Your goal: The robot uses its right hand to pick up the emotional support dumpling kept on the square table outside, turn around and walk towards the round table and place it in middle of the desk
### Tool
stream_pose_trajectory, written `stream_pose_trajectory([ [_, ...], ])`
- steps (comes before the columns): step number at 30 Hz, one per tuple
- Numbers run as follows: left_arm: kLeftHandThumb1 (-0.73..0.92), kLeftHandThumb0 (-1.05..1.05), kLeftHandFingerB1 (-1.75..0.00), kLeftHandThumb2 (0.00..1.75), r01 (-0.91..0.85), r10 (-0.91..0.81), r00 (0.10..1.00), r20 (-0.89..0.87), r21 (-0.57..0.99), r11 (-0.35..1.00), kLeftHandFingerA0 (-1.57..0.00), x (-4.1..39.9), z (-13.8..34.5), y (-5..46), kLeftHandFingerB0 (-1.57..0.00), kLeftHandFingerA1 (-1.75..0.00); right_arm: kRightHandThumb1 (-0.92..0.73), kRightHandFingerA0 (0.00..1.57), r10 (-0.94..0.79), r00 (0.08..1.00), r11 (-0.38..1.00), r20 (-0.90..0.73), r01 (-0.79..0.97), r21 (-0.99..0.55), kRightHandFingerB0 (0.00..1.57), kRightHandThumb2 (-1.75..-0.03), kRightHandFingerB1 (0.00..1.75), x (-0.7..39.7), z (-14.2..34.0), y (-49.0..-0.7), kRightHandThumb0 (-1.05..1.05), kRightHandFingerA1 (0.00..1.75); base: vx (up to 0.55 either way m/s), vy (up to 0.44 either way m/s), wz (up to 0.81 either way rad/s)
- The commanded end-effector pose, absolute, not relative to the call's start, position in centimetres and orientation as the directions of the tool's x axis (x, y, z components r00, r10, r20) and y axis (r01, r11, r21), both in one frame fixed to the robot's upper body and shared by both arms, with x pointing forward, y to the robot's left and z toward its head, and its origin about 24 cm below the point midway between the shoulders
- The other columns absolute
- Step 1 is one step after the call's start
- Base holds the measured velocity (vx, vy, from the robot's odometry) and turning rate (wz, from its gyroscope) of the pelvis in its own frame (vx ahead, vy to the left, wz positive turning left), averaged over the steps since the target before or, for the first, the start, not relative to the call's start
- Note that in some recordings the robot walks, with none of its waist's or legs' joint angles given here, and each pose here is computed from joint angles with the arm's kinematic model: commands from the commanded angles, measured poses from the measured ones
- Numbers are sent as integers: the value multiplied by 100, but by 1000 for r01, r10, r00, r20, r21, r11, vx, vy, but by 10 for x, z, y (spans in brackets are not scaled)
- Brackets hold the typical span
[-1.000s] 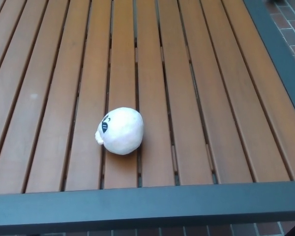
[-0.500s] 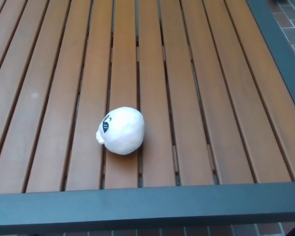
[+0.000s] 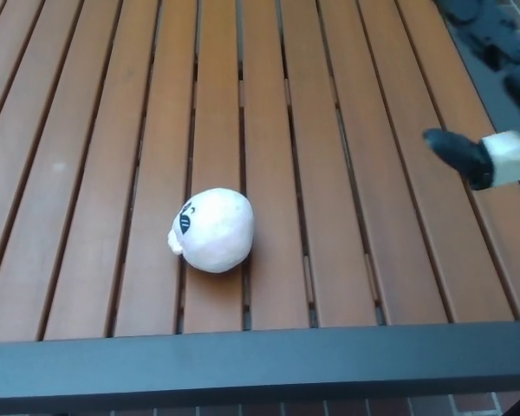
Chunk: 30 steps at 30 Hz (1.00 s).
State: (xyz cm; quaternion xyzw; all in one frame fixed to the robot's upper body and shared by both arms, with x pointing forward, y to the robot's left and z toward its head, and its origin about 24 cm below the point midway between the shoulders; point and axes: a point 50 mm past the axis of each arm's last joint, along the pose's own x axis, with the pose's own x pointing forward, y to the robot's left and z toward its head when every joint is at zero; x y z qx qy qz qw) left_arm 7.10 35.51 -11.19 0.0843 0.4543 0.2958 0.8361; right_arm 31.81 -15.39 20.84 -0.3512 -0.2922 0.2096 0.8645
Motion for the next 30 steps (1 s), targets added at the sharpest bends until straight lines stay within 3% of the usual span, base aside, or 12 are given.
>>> stream_pose_trajectory([
  [1, 44, -9, -87, 102, -417, 577, 483, -659, 406, 813, -98, 73, -106, 359, -90, -108, -63, 0, 660, 727, 318, -189, -498, -807, 0, -103, 7, 347, 177, -80, -103, 1, 0, 0, 0],
  [5, 45, -9, -84, 99, -426, 572, 474, -669, 395, 814, -102, 72, -107, 358, -89, -108, -60, 5, 646, 725, 280, -239, -517, -809, 6, -104, 17, 355, 167, -65, -95, 7, 0, 0, 0],
  [6, 45, -9, -83, 98, -419, 573, 468, -672, 402, 814, -100, 72, -108, 357, -90, -108, -54, 0, 641, 725, 272, -251, -520, -810, 0, -101, 24, 357, 164, -59, -85, 17, 0, 0, 0],
  [13, 46, -8, -84, 103, -409, 570, 472, -673, 405, 818, -101, 72, -109, 355, -89, -110, -50, 0, 618, 733, 250, -284, -526, -813, 4, -98, 25, 366, 155, -29, -81, 24, 0, 0, 0],
  [20, 45, -9, -85, 101, -429, 577, 461, -674, 400, 810, -97, 69, -110, 354, -91, -106, -51, 2, 601, 725, 198, -335, -542, -817, 0, -96, 23, 366, 145, -7, -81, 22, 0, 0, 0],
  [22, 45, -9, -85, 101, -432, 575, 460, -677, 395, 811, -97, 69, -111, 353, -90, -108, -51, 1, 597, 726, 176, -341, -533, -827, 1, -96, 23, 367, 143, -4, -80, 24, 0, 0, 0],
  [23, 45, -9, -85, 101, -427, 570, 463, -678, 393, 815, -98, 69, -111, 352, -90, -108, -51, 1, 601, 727, 165, -333, -520, -838, 9, -95, 30, 365, 141, -1, -82, 31, 0, 0, 0],
  [30, 45, -6, -83, 99, -418, 563, 464, -684, 391, 820, -99, 68, -113, 350, -89, -109, -55, 3, 593, 724, 46, -352, -467, -883, 8, -96, 32, 357, 123, 14, -90, 38, 0, 0, 0],
])
